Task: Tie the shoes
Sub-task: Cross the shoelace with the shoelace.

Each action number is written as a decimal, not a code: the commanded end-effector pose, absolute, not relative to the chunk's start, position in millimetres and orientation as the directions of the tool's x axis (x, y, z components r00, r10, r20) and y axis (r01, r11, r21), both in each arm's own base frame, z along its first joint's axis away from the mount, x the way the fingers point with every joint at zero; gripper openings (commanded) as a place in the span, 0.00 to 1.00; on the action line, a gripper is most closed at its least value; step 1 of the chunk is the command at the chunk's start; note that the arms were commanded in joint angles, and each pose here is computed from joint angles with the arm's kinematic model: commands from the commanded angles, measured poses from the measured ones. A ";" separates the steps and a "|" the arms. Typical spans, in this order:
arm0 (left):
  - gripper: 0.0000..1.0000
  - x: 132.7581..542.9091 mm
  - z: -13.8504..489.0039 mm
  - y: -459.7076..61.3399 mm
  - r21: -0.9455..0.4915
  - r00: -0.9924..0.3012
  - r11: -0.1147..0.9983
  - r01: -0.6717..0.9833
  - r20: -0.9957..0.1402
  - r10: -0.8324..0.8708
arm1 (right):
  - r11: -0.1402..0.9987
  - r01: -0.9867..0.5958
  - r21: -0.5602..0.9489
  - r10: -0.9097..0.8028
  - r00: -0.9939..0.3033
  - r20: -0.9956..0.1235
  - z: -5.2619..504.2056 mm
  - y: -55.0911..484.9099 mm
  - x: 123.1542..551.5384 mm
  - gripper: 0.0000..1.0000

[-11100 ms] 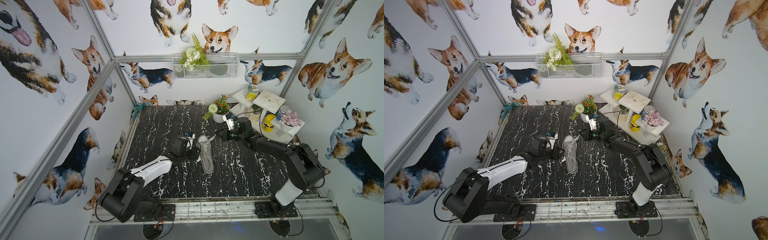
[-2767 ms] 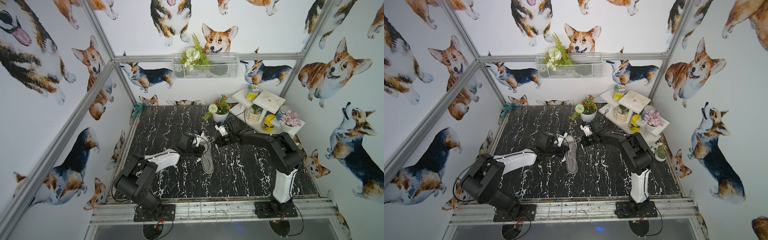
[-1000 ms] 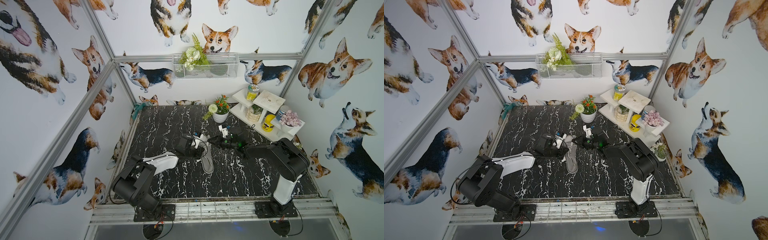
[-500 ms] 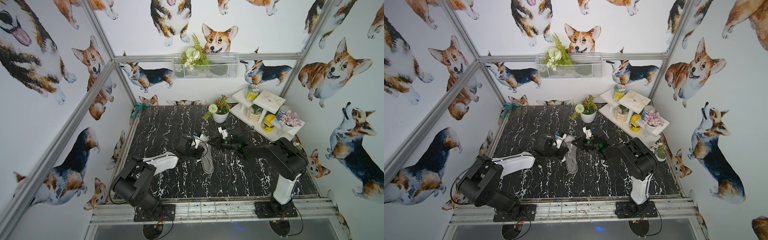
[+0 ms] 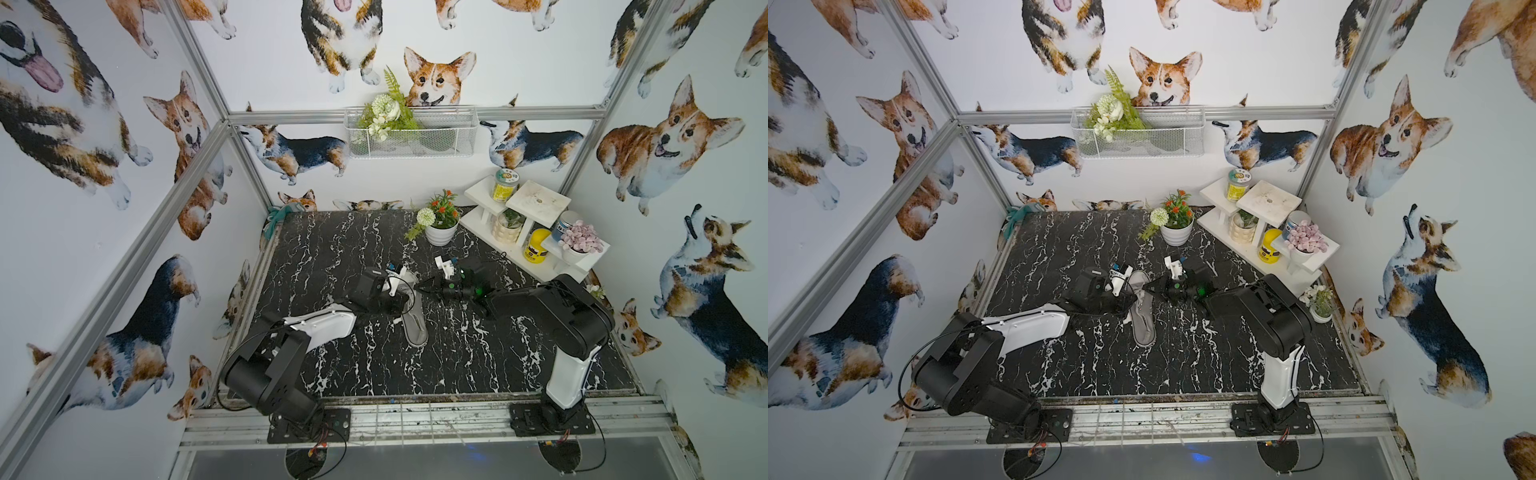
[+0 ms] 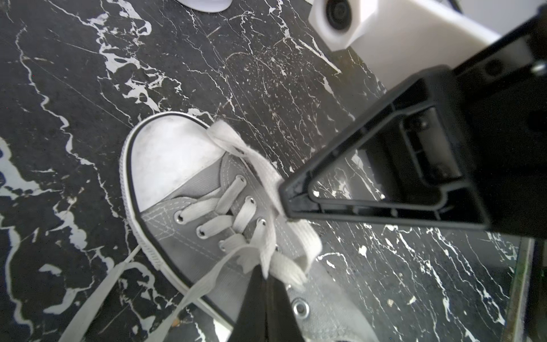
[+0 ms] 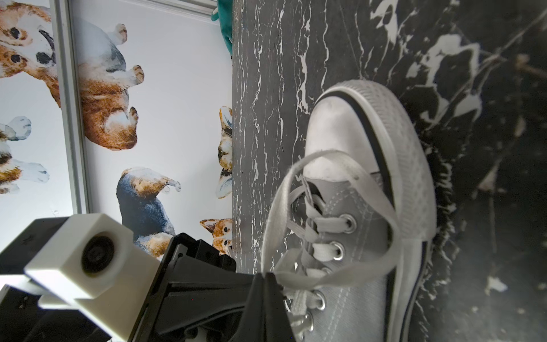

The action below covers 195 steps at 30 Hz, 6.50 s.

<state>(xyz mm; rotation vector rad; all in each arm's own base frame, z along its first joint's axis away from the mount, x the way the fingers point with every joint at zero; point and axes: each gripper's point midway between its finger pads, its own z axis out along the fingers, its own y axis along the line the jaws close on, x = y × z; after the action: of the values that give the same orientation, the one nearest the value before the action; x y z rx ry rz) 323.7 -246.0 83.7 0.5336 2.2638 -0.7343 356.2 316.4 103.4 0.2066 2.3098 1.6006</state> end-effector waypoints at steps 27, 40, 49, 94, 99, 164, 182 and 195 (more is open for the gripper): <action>0.00 330.3 87.1 -252.3 -0.356 -0.666 0.744 0.565 -0.730 0.157 | 0.531 -0.242 0.812 0.026 -0.953 -0.301 73.9 321.7 364.4 0.00; 0.00 330.1 85.9 -254.7 -0.365 -0.667 0.735 0.571 -0.729 0.155 | 0.507 -0.278 0.816 -0.035 -0.952 -0.303 77.9 329.0 349.3 0.00; 0.00 329.6 88.0 -255.6 -0.372 -0.665 0.731 0.573 -0.732 0.149 | 0.554 -0.293 0.779 -0.060 -0.947 -0.314 71.3 325.0 349.5 0.00; 0.00 329.2 88.4 -256.1 -0.385 -0.676 0.731 0.563 -0.723 0.139 | 0.534 -0.388 0.751 -0.132 -0.916 -0.379 95.5 314.7 351.0 0.01; 0.00 330.5 89.7 -254.1 -0.384 -0.676 0.738 0.555 -0.725 0.132 | 0.537 -0.382 0.752 -0.131 -0.919 -0.373 95.6 313.0 348.3 0.00; 0.00 330.9 80.5 -256.6 -0.411 -0.723 0.738 0.536 -0.674 0.149 | 0.507 -0.261 0.821 -0.014 -0.955 -0.295 93.0 316.7 357.9 0.00; 0.00 332.0 71.2 -253.0 -0.415 -0.751 0.762 0.497 -0.646 0.139 | 0.579 -0.292 0.761 -0.027 -0.940 -0.340 89.9 305.0 371.3 0.16; 0.00 330.9 67.5 -253.8 -0.421 -0.757 0.759 0.497 -0.637 0.143 | 0.582 -0.322 0.747 -0.029 -0.926 -0.376 103.1 293.2 371.3 0.28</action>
<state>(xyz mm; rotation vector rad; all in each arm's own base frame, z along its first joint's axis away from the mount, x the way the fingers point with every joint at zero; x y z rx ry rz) 330.5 -252.8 66.6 0.4760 2.3635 -0.7821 375.7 298.5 102.5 -0.2636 2.4884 1.3032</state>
